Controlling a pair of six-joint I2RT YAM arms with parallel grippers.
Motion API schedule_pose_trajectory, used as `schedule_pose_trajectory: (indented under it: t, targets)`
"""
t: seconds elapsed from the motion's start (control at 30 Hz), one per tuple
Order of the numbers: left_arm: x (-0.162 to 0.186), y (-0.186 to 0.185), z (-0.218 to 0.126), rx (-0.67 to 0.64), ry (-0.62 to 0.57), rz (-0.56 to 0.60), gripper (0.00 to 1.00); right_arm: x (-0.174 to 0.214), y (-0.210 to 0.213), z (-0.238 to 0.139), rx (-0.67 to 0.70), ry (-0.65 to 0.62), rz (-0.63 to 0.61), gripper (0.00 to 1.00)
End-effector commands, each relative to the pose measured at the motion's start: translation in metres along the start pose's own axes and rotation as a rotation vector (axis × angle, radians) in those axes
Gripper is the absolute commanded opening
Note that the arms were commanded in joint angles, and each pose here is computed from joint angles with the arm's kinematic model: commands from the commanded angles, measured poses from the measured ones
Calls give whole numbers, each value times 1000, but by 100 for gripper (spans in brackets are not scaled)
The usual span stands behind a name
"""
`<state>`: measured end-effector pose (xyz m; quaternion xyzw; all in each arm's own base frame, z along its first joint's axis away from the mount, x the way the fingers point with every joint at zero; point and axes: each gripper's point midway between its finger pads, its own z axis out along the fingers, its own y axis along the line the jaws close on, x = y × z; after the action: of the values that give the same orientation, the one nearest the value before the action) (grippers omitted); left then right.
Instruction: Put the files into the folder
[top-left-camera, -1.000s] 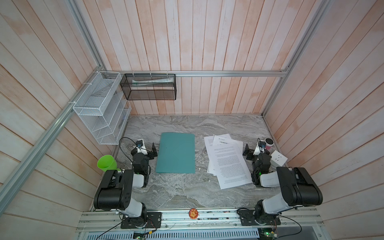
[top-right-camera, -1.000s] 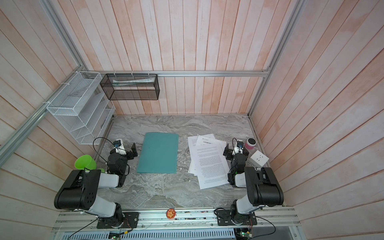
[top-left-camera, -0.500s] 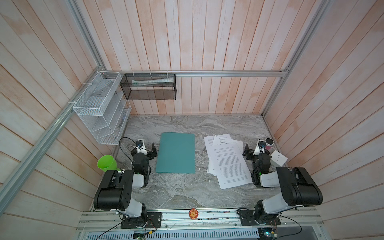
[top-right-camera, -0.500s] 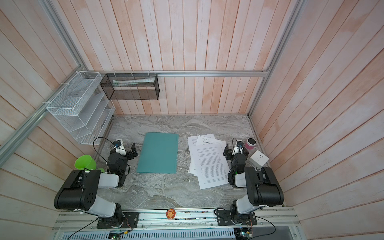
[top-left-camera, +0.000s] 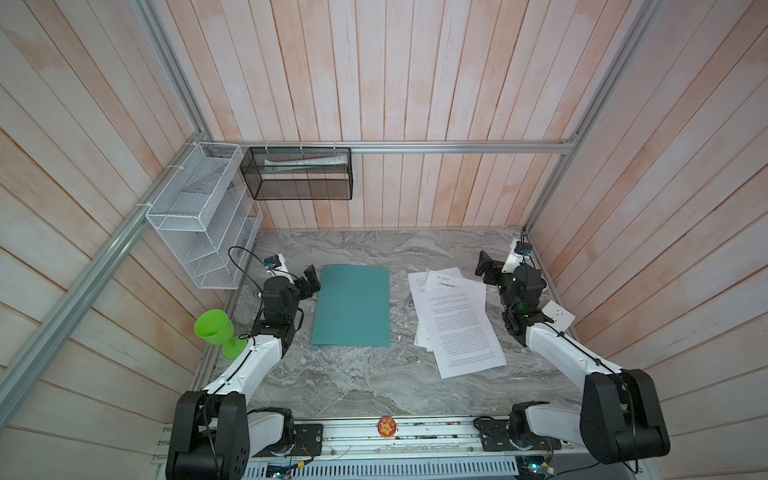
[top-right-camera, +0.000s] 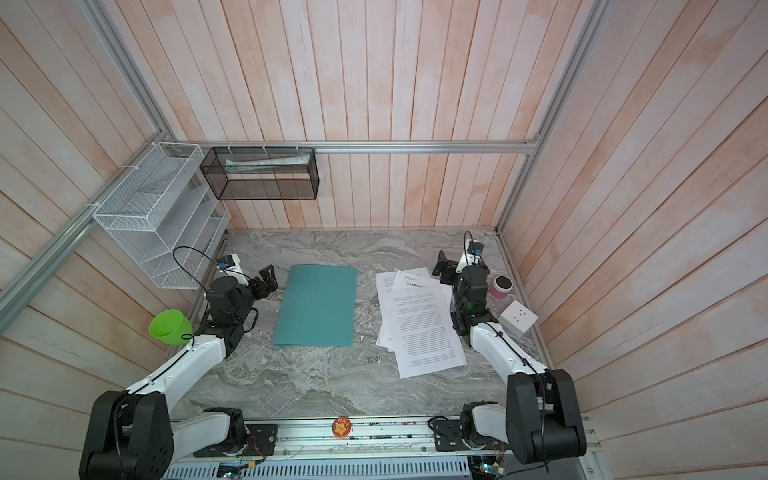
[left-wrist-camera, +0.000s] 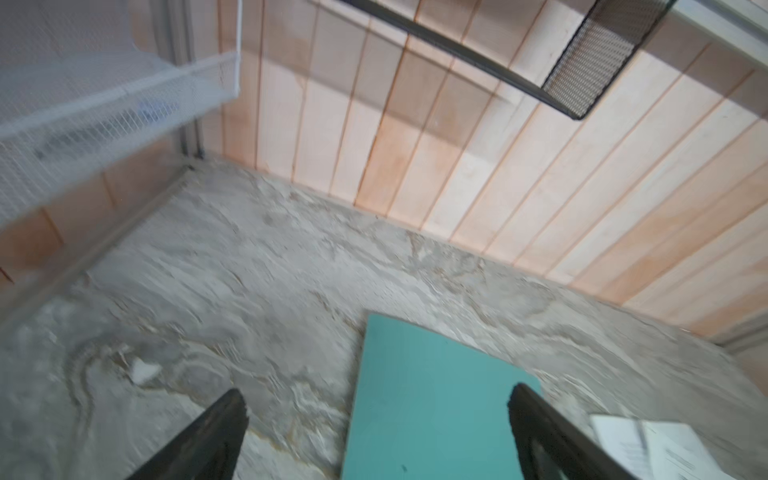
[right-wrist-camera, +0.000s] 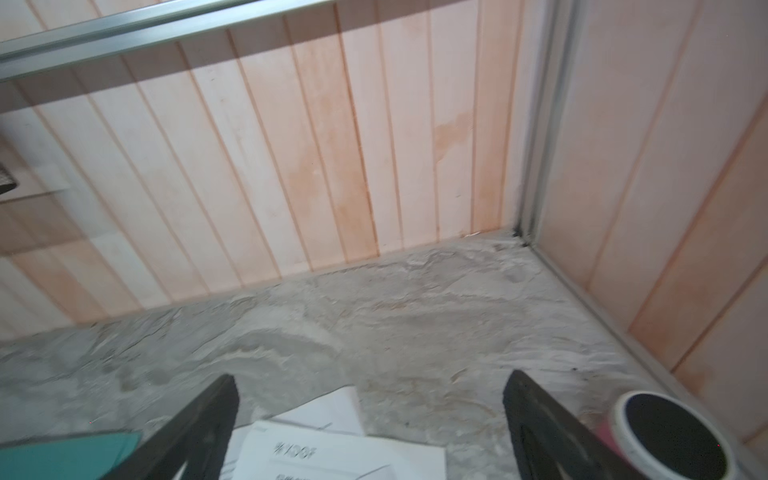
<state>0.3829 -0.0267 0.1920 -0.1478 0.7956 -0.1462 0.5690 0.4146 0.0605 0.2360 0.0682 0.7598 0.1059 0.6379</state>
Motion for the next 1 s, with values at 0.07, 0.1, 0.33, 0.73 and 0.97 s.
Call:
schedule_pose_trajectory:
  t: [0.07, 0.1, 0.33, 0.73, 0.97]
  targets:
    - [53, -23, -40, 161, 208, -277, 100, 55, 85, -12, -316, 327, 232, 95]
    - [59, -24, -46, 172, 227, -310, 100, 61, 103, -15, -387, 365, 273, 94]
    - [109, -27, -74, 231, 375, -523, 96, 124, 195, -40, -693, 646, 349, 79]
    - [161, -10, -102, 193, 470, -670, 93, 183, 234, -45, -821, 842, 469, 65]
    - [178, 0, -97, 176, 459, -738, 90, 190, 237, -44, -830, 867, 493, 63]
